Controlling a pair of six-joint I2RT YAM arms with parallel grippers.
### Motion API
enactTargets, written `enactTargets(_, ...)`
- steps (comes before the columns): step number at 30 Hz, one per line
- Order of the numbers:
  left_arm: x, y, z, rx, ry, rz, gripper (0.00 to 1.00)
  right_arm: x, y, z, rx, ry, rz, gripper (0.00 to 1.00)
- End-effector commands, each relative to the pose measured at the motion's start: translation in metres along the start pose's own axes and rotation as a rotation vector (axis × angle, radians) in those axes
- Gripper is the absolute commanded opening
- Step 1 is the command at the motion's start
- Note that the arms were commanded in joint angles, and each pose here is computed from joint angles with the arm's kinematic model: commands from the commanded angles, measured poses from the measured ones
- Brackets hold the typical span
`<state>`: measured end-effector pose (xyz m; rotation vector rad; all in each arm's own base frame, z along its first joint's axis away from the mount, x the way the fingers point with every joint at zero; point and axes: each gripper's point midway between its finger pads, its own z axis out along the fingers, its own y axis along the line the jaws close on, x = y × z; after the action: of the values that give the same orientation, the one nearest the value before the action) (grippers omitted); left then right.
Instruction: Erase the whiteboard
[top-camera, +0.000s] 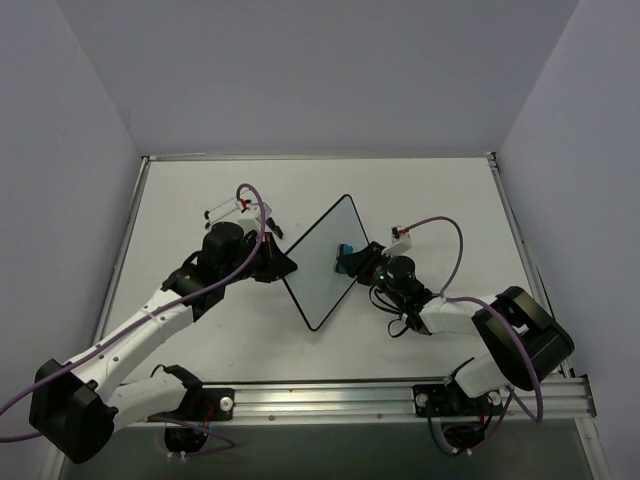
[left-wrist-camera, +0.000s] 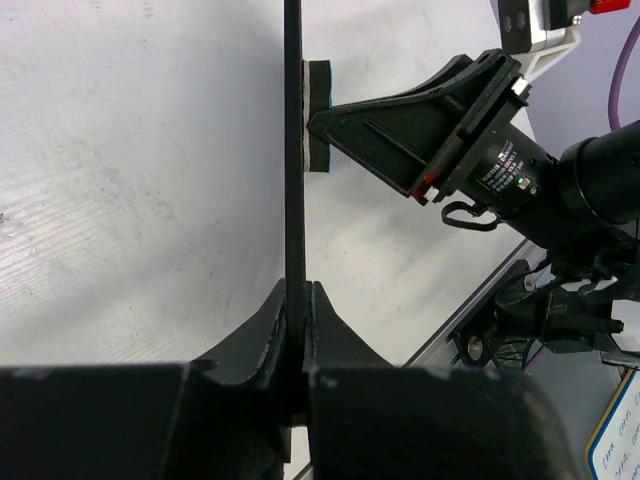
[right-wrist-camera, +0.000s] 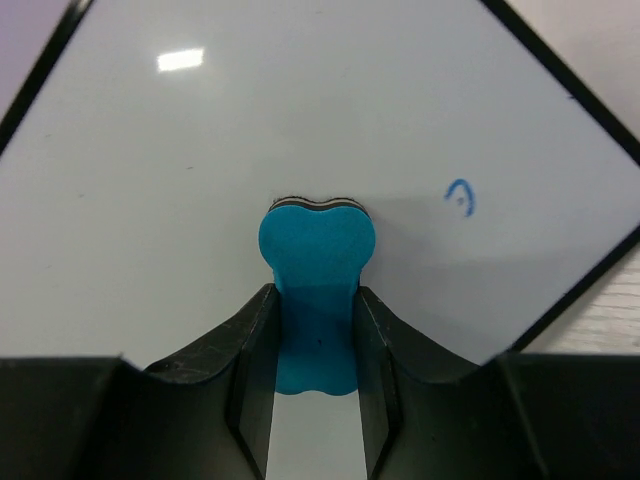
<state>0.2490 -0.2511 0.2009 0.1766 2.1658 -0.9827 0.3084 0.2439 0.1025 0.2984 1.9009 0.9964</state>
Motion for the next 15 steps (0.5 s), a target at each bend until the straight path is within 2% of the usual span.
enactTargets(1, -0.002, -0.034, -0.006, 0.146, 0.019, 0.007, 0.02, 0.009, -0.035, -0.001, 0.135, 0.034, -0.002, 0.0)
enactTargets(10, -0.001, -0.035, -0.004, 0.154, 0.029, 0.009, 0.02, 0.001, -0.067, 0.001, 0.245, 0.015, 0.014, 0.0)
enactTargets(15, 0.0, -0.035, -0.004, 0.161, 0.03, 0.012, 0.02, -0.003, -0.044, 0.01, 0.141, 0.014, 0.039, 0.0)
